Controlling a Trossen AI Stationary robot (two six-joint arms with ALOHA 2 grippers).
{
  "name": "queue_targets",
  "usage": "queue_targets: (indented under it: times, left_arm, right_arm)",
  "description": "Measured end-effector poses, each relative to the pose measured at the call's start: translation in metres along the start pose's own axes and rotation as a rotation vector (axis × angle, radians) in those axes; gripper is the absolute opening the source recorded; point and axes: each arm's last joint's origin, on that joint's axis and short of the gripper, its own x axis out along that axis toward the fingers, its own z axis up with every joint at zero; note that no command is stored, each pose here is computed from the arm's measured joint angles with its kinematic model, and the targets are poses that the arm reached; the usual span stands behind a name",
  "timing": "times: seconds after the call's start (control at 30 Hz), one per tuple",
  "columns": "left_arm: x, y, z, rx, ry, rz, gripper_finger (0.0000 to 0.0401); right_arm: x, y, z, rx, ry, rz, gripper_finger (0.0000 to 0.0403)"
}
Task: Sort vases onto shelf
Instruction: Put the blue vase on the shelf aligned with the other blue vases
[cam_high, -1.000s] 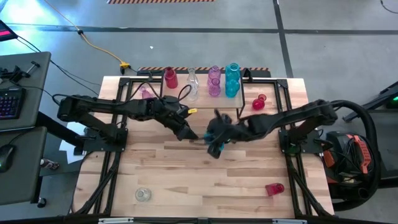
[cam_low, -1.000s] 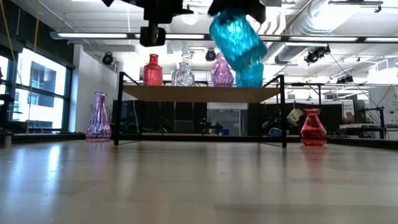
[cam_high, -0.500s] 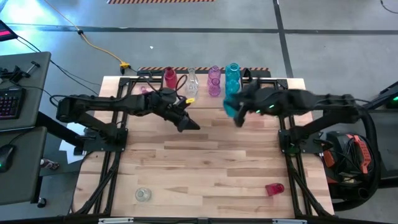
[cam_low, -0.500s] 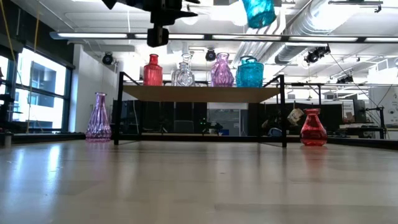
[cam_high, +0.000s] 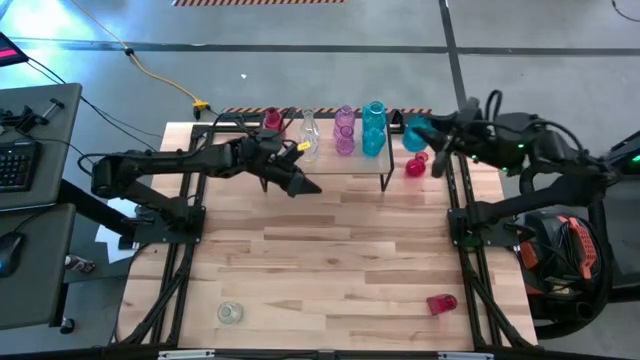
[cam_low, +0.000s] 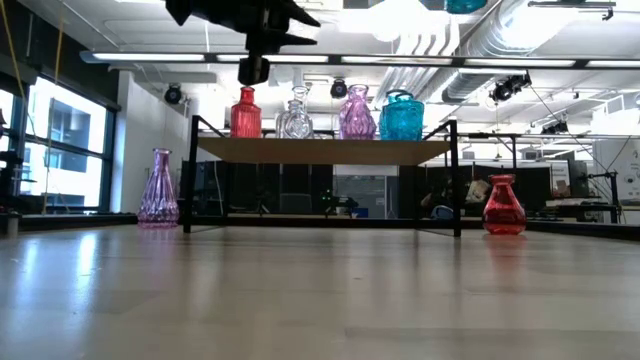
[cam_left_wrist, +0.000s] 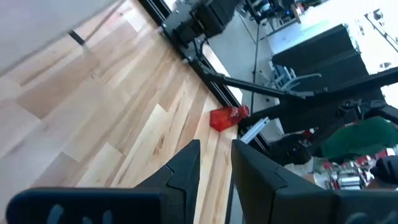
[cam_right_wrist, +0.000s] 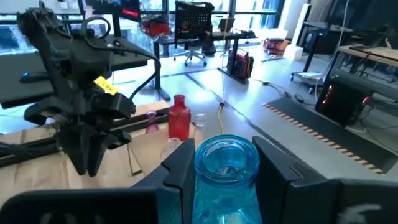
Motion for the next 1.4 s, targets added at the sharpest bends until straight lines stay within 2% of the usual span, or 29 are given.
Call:
queue_targets:
  times: [0.1, 0.33, 0.77, 0.87, 1.2, 1.4]
  left_arm:
    - [-0.002, 0.004, 0.004, -0.008, -0.016, 0.01, 0.0083]
    - [-0.007, 0.011, 0.012, -0.022, -0.044, 0.029, 0.0083]
    - [-0.008, 0.013, 0.013, -0.025, -0.052, 0.033, 0.0083]
    - [-0.008, 0.013, 0.013, -0.025, -0.052, 0.033, 0.0083]
    - [-0.008, 0.013, 0.013, -0.008, -0.043, 0.026, 0.0083]
    - [-0.008, 0.013, 0.013, -0.008, -0.034, 0.018, 0.0083]
  right_arm:
    - [-0.008, -0.007, -0.006, 0.012, -0.029, -0.014, 0.0094]
    - [-0.011, -0.015, -0.052, 0.114, -0.132, -0.024, 0.0094]
    - [0.048, 0.017, -0.15, 0.106, -0.166, 0.051, 0.0094]
    - [0.056, 0.022, -0.156, 0.087, -0.19, 0.068, 0.0094]
    - [0.09, 0.04, -0.176, 0.034, -0.094, 0.065, 0.0094]
    - [0.1, 0.04, -0.181, 0.015, -0.073, 0.025, 0.0094]
